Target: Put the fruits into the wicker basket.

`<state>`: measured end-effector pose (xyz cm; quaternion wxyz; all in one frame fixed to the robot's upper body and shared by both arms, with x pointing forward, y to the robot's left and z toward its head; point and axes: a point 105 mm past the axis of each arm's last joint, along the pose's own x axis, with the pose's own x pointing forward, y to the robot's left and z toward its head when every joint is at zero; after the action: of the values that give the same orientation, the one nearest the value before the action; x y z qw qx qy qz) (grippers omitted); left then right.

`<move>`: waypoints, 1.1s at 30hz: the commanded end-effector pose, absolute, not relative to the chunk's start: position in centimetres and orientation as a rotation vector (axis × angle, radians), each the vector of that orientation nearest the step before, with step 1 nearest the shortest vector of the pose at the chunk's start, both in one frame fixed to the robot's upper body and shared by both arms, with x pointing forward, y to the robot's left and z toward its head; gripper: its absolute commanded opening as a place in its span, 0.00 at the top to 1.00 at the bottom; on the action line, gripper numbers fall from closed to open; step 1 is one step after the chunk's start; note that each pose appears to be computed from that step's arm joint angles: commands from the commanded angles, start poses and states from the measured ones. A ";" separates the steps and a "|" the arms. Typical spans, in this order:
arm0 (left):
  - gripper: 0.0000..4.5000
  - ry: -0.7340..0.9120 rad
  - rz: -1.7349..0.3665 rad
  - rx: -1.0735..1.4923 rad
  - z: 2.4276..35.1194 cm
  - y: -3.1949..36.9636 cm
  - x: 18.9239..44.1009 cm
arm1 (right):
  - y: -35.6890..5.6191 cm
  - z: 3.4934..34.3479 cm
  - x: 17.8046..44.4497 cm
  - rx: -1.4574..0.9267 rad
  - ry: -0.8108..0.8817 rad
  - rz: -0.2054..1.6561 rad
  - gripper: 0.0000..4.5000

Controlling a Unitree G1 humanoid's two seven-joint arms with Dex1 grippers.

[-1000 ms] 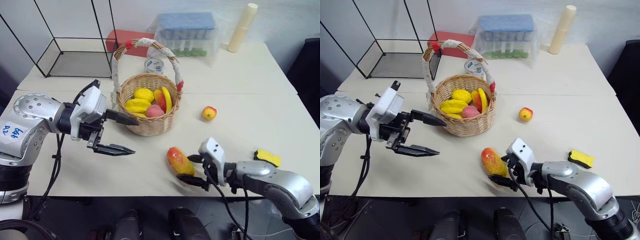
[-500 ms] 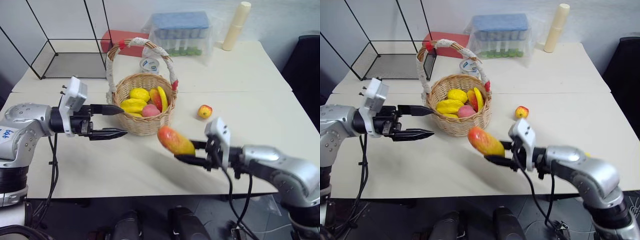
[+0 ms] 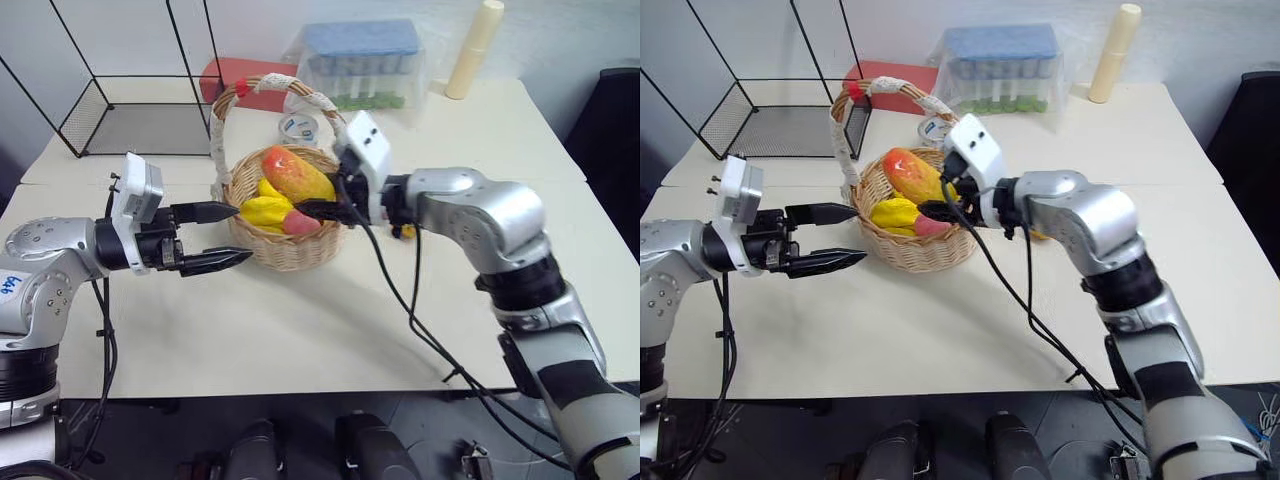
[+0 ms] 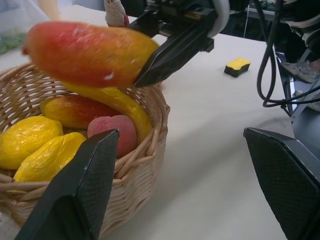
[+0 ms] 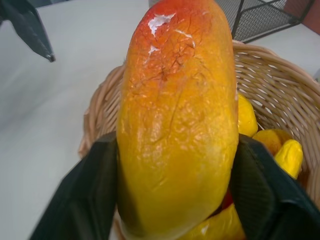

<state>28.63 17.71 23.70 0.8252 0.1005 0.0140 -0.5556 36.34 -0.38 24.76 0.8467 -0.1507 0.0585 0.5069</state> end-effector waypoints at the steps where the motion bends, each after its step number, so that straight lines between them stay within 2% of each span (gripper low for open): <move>1: 0.07 -0.022 -1.196 0.259 24.7 17.2 28.1 | -0.2 26.0 36.4 -0.365 0.061 1.063 0.05; 2: 0.07 -0.026 -1.200 0.259 24.7 17.1 28.1 | -0.2 26.1 36.4 -0.366 0.053 1.060 0.01; 6: 0.07 -0.046 -1.242 0.250 25.1 16.2 27.9 | -1.6 27.6 33.5 -0.312 0.002 1.149 0.01; 10: 0.07 -0.061 -1.301 0.249 25.3 15.0 27.6 | -7.1 27.8 28.9 -0.251 0.028 1.171 0.01; 15: 0.07 -0.081 -1.357 0.257 25.8 13.9 27.5 | -13.2 25.6 27.7 -0.262 0.137 0.960 0.01; 18: 0.07 -0.104 -1.401 0.258 26.2 12.9 27.4 | -16.8 24.1 29.2 -0.233 0.174 0.755 0.01; 23: 0.07 -0.120 -1.472 0.247 25.8 10.6 27.3 | -19.7 20.3 32.4 -0.204 0.197 0.558 0.01; 26: 0.07 -0.138 -1.497 0.229 26.1 9.9 27.0 | -19.4 18.8 34.1 -0.212 0.180 0.524 0.01; 33: 0.07 -0.133 -1.481 0.253 26.4 10.4 27.3 | -18.3 18.0 38.4 -0.161 0.100 0.446 0.01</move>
<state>27.78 10.31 25.24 0.7337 0.0976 -0.0368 -0.6714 37.94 -18.13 16.92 0.9671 -0.0725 0.0768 0.2313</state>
